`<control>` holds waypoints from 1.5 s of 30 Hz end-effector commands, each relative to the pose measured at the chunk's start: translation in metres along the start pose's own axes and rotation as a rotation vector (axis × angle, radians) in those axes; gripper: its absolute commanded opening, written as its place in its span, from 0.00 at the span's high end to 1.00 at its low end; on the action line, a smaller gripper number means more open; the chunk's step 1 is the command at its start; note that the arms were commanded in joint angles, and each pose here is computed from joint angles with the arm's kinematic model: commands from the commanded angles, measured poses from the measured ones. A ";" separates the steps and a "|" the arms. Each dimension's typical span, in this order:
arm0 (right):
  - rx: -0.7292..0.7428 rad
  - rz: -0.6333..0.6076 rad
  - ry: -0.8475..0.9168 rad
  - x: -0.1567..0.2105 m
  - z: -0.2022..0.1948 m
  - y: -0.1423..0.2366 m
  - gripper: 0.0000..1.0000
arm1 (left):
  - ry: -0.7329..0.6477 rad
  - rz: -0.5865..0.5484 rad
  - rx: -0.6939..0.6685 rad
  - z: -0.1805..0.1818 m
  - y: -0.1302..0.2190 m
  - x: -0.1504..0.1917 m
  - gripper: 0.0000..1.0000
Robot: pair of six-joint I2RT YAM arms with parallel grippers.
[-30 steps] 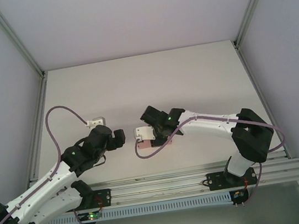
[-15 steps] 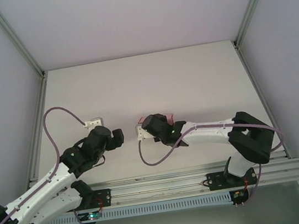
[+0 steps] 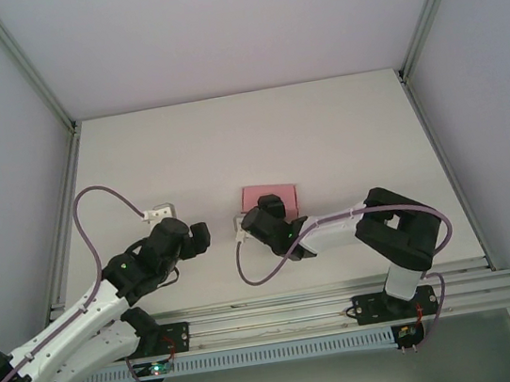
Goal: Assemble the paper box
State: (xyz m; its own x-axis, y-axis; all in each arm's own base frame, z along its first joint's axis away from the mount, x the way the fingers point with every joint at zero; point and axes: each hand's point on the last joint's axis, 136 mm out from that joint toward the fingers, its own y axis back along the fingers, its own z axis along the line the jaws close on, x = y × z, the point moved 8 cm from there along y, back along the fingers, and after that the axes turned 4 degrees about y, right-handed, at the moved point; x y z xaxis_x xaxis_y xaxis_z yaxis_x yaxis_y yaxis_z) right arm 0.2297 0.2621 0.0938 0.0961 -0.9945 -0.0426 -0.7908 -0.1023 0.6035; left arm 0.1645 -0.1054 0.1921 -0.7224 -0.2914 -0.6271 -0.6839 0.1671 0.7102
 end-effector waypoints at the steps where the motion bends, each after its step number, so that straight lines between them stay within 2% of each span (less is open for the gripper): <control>1: -0.030 0.034 -0.006 0.004 0.016 0.003 0.33 | 0.016 -0.012 -0.036 0.008 0.001 0.001 0.00; 4: -0.055 0.011 -0.017 0.001 0.018 0.011 0.18 | 0.018 -0.008 -0.031 0.008 0.001 0.001 0.00; 5: -0.070 0.002 -0.022 0.000 0.019 0.013 0.15 | 0.020 -0.007 -0.031 0.008 0.000 0.001 0.00; 7: -0.121 -0.009 -0.033 -0.001 0.019 0.019 0.03 | 0.020 -0.006 -0.025 0.007 0.001 0.002 0.00; 15: -0.278 -0.086 -0.062 -0.006 0.015 0.044 0.02 | 0.016 -0.002 -0.007 0.006 0.003 0.001 0.00; 18: -0.306 -0.187 -0.108 -0.008 0.004 0.062 0.02 | 0.011 -0.010 -0.010 0.005 0.004 -0.002 0.00; 22: -0.261 -0.330 -0.237 -0.001 -0.022 0.089 0.02 | 0.008 -0.025 -0.015 0.003 0.005 -0.006 0.00; 25: -0.188 -0.376 -0.426 0.020 -0.052 0.102 0.02 | -0.007 -0.055 -0.032 0.001 0.007 -0.013 0.00; 28: -0.047 -0.328 -0.706 0.062 -0.088 0.107 0.02 | -0.048 -0.143 -0.079 0.002 0.007 -0.026 0.00; 32: 0.166 -0.262 -1.182 0.144 -0.119 0.105 0.02 | -0.057 -0.256 -0.180 0.016 0.007 -0.056 0.00; 35: 0.346 -0.163 -1.429 0.202 -0.115 0.098 0.02 | -0.051 -0.368 -0.268 0.033 0.003 -0.079 0.00; 38: 0.357 -0.146 -1.489 0.234 -0.099 0.084 0.02 | -0.051 -0.452 -0.413 0.060 -0.017 -0.095 0.00; 41: 0.439 -0.133 -1.504 0.249 -0.088 0.066 0.02 | 0.003 -0.425 -0.539 0.090 -0.043 -0.102 0.00; 45: 0.495 -0.244 -1.490 0.256 -0.074 0.047 0.02 | -0.073 -0.431 -0.533 0.097 -0.074 -0.102 0.00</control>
State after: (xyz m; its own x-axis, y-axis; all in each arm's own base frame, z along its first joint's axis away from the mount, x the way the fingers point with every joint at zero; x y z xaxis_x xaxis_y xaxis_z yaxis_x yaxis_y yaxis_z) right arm 0.2516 0.0013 0.1516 -0.3906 -0.1022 -0.9149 -0.9182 0.1139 0.3793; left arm 0.2633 0.0015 0.1669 -0.5001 -0.2368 -0.8330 -0.7150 -0.4298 0.5514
